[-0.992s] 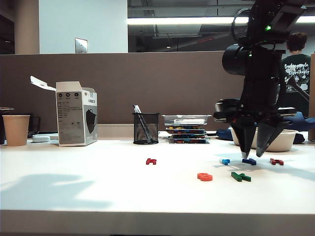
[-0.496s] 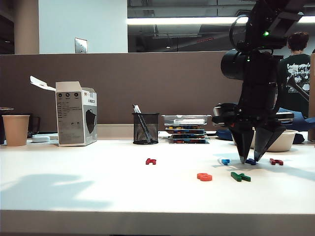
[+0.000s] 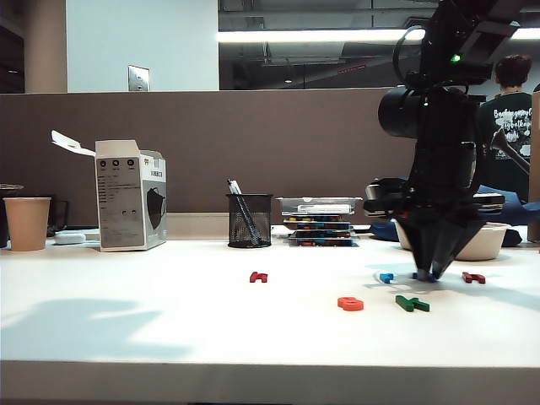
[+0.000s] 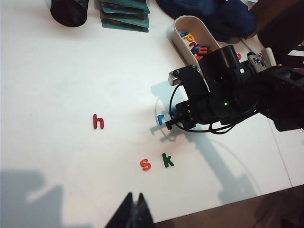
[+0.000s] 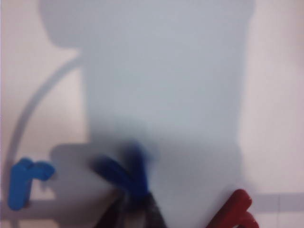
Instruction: Select the appropriate letters from the row of letter magnets placed on the table to arrange into the word "sky".
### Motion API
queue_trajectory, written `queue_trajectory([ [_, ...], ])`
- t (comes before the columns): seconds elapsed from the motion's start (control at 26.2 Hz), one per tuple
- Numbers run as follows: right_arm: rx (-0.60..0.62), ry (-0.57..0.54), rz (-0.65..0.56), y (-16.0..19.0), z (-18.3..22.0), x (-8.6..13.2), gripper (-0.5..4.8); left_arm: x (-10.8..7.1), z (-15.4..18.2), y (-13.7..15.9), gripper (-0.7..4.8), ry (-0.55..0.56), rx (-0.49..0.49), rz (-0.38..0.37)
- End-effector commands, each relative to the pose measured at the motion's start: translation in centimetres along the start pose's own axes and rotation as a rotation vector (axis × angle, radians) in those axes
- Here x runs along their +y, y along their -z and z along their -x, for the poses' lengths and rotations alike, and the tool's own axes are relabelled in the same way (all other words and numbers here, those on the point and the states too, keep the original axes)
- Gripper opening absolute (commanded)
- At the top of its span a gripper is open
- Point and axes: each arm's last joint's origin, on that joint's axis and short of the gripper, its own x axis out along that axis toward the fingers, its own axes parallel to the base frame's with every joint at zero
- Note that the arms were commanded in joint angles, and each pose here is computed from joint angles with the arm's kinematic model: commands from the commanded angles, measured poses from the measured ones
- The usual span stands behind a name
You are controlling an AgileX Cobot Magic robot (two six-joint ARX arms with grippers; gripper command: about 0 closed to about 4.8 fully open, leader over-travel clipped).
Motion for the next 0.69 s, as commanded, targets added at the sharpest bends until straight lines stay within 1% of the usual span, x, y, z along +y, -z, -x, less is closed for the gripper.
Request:
queue_trajectory([
  [0.04,0.021,0.0,0.002,0.2,0.0,0.0,0.74,0.0,0.1,-0.1,-0.05,0.004,-0.01,0.003],
  [0.27,0.031,0.0,0.003,0.3,0.0,0.0,0.74,0.0,0.1,-0.1,-0.05,0.004,-0.01,0.002],
  [0.46,0.015,-0.001,0.002,0.0,0.3,0.0,0.77,0.0,0.1,-0.1,-0.05,0.004,-0.01,0.002],
  [0.57,-0.023,-0.012,-0.001,-0.9,1.1,0.1,0.96,0.0,0.1,-0.1,-0.05,0.004,-0.01,0.002],
  [0.69,-0.084,-0.044,-0.02,-2.1,2.4,0.1,0.95,0.0,0.1,-0.1,-0.05,0.004,-0.01,0.002],
])
